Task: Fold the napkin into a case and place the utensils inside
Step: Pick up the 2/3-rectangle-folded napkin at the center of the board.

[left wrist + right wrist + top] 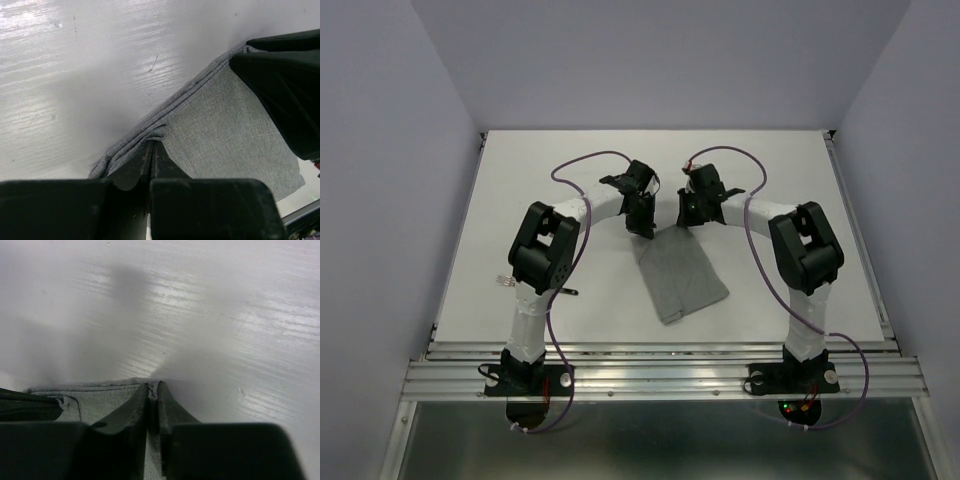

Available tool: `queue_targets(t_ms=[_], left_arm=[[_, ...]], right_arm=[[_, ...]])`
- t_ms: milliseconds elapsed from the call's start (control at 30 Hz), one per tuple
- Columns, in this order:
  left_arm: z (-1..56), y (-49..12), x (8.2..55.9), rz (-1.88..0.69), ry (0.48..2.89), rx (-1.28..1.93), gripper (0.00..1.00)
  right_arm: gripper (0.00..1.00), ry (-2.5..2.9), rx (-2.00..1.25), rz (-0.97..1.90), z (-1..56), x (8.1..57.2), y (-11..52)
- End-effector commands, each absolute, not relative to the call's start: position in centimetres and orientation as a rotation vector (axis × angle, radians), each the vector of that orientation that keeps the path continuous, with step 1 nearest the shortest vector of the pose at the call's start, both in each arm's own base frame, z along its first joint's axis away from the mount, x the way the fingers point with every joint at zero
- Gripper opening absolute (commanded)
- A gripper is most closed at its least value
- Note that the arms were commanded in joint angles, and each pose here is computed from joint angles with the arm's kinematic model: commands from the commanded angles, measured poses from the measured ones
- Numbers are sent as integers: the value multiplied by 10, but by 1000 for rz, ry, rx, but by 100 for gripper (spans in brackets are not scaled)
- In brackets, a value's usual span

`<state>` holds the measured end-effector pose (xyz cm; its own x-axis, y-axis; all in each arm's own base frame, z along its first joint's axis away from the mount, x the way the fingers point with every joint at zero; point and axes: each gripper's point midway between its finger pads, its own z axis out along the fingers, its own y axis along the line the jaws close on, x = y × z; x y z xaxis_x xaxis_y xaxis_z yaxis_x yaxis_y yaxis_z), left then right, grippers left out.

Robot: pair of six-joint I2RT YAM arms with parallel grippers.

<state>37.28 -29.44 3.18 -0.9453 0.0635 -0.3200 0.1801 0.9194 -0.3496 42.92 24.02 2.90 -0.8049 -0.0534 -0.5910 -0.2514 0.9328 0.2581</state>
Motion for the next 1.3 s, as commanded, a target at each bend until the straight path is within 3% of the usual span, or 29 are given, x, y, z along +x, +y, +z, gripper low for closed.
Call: queue_targets(t_ms=[0, 67, 600, 1267], left_arm=[[8, -282, 364, -475, 2839, 175, 0], [9, -281, 364, -467, 2840, 169, 0], [4, -280, 364, -458, 2856, 166, 0], [4, -278, 363, -449, 2860, 160, 0]], right_arm=[[8, 2569, -239, 392, 7, 411, 235], [1, 2551, -206, 393, 12, 412, 234], [1, 2383, -124, 535, 80, 412, 261], [1, 2408, -97, 680, 84, 380, 320]])
